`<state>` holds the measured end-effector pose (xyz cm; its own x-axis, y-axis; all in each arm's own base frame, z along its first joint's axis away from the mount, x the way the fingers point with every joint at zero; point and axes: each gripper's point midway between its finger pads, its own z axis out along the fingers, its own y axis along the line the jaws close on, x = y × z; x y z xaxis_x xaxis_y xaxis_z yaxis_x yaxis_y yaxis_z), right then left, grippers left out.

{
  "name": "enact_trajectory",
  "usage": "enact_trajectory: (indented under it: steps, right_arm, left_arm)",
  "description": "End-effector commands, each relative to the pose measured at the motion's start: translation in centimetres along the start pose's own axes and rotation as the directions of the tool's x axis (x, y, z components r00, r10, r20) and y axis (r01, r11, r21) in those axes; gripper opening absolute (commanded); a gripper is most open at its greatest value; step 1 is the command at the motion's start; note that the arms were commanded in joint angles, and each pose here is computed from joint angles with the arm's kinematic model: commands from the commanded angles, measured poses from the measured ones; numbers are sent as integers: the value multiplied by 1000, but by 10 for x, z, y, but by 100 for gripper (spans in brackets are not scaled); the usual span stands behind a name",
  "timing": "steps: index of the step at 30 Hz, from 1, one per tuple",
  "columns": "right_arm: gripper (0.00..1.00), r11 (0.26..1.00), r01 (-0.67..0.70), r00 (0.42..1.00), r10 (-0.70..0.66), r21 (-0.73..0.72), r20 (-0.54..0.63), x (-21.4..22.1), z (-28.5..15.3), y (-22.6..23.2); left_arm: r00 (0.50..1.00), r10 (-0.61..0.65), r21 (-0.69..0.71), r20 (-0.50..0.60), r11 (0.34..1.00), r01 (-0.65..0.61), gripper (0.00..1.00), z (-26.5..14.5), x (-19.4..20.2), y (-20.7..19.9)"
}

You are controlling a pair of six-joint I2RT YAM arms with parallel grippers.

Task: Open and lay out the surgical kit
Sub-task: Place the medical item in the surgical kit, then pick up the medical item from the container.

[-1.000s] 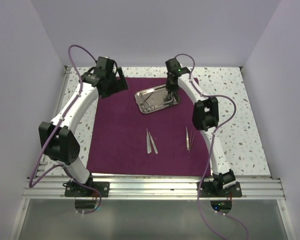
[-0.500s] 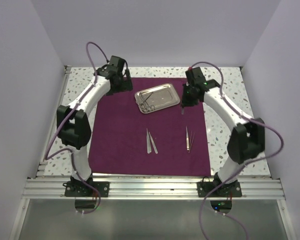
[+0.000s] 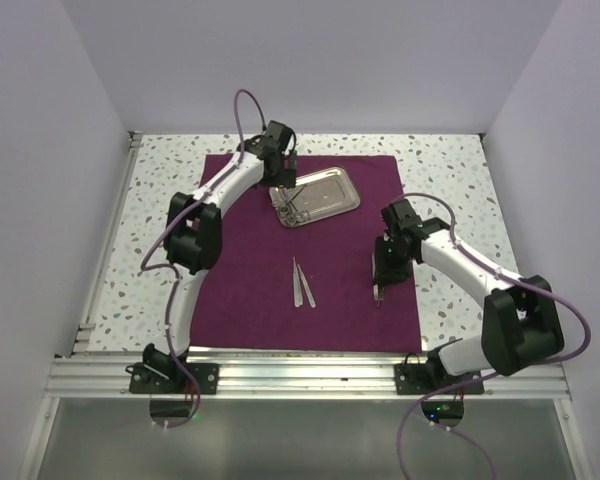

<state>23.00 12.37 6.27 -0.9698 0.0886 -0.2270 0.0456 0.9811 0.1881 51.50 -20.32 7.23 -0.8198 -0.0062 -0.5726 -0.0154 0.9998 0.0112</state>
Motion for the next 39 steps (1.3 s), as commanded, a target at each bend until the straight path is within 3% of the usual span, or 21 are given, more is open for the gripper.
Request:
enact_trajectory:
  steps: [1,3,6,16,28,39]
  right_arm:
    - [39,999,18,999,-16,-36,36,-1,-8,4]
    - [62,999,21,999,-20,-25,50,-4,-15,3]
    - [68,999,28,995,-26,-21,94,-12,-32,4]
    - [68,998,57,987,-58,11,153,-15,-64,-3]
    - [68,996,87,986,-89,21,140,-11,-74,-5]
    - [64,995,95,990,-98,29,98,2,-63,-2]
  left_arm:
    - [991,23,50,132,998,-30,93,-12,-41,-27]
    - [992,22,57,121,998,-29,93,-5,-37,-36]
    - [990,20,79,141,996,-31,93,-3,-40,-49]
    - [984,139,95,113,984,-150,87,19,-12,-79]
    - [984,174,11,-42,985,-174,70,55,45,-59]
    - [966,189,33,-178,982,-186,33,70,96,-52]
